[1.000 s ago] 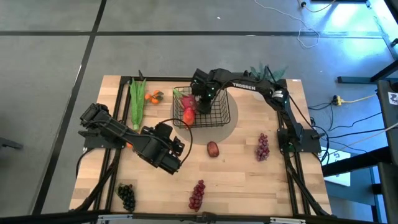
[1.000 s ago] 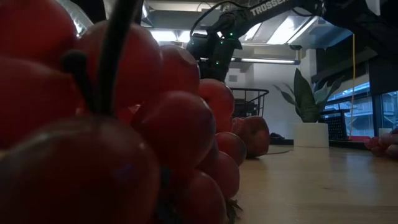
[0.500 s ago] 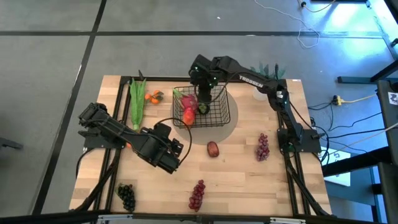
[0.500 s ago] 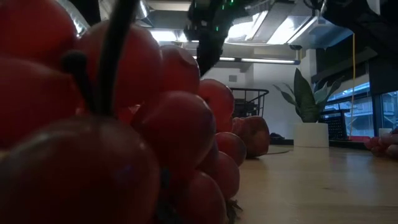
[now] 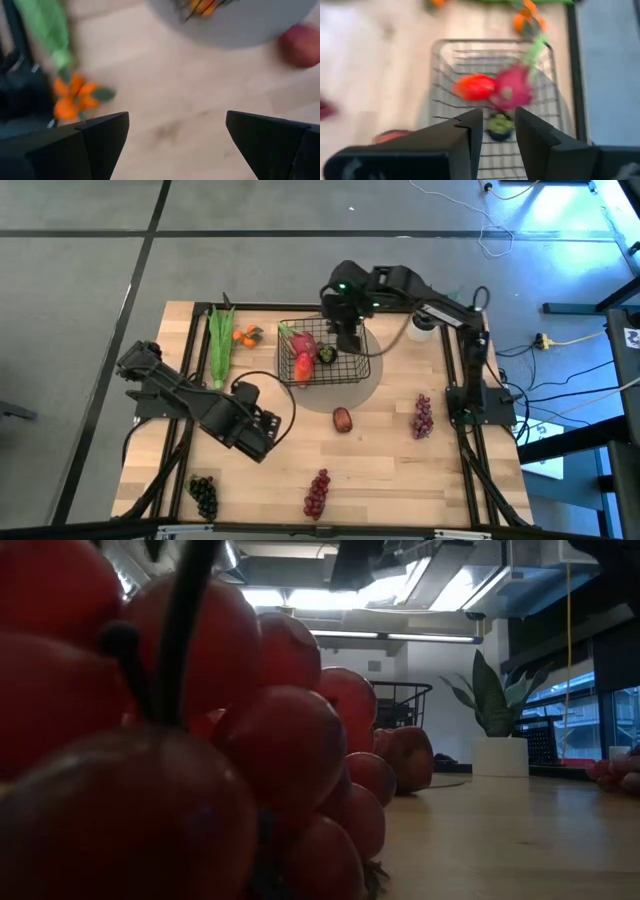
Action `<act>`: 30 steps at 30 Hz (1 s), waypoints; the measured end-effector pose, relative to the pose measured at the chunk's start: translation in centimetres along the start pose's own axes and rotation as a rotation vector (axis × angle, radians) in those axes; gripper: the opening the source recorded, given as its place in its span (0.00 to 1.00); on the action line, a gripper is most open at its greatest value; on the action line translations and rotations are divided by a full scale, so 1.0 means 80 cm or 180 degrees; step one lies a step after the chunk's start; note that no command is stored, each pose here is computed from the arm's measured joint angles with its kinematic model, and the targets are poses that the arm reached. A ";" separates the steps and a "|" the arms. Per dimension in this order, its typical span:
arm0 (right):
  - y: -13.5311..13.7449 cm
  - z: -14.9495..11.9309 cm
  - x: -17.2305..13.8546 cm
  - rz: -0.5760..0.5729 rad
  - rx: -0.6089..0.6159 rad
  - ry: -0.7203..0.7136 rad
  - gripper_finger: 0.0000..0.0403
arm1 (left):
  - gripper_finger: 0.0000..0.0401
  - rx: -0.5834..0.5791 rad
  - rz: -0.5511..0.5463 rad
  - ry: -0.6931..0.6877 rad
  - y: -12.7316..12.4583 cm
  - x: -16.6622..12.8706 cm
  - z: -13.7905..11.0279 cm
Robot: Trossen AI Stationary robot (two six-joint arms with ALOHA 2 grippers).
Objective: Build produce basket
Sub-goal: Put the green beans into the wire basket
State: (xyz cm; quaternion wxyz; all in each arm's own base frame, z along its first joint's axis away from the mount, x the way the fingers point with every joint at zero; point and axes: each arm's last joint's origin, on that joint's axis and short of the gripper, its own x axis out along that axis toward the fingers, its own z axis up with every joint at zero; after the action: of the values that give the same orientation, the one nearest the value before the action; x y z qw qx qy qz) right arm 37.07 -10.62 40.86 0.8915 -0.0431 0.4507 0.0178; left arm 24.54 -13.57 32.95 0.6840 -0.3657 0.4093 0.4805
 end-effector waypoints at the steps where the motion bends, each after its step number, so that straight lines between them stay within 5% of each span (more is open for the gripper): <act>1: 0.007 0.001 -0.011 0.0090 -0.0063 -0.0087 0.26 | 0.81 -0.0024 0.0010 0.0081 0.001 -0.002 -0.003; 12: 0.079 0.000 -0.085 0.1207 -0.0759 -0.0695 0.26 | 0.81 0.0121 0.0023 0.0547 0.017 -0.021 -0.044; 24: 0.139 -0.008 -0.090 0.2181 -0.0925 -0.0474 0.26 | 0.81 -0.0184 -0.0053 0.0664 0.048 -0.048 -0.097; 30: 0.149 -0.016 -0.091 0.2296 -0.0875 -0.0244 0.26 | 0.81 -0.0145 -0.0200 0.0570 0.059 -0.056 -0.113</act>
State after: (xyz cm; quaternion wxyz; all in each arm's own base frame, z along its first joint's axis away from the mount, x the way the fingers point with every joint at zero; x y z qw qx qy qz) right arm 30.84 1.19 45.25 0.8300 -0.0002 0.3966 0.3921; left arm 17.21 -21.95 32.98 0.6509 -0.4353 0.4460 0.4335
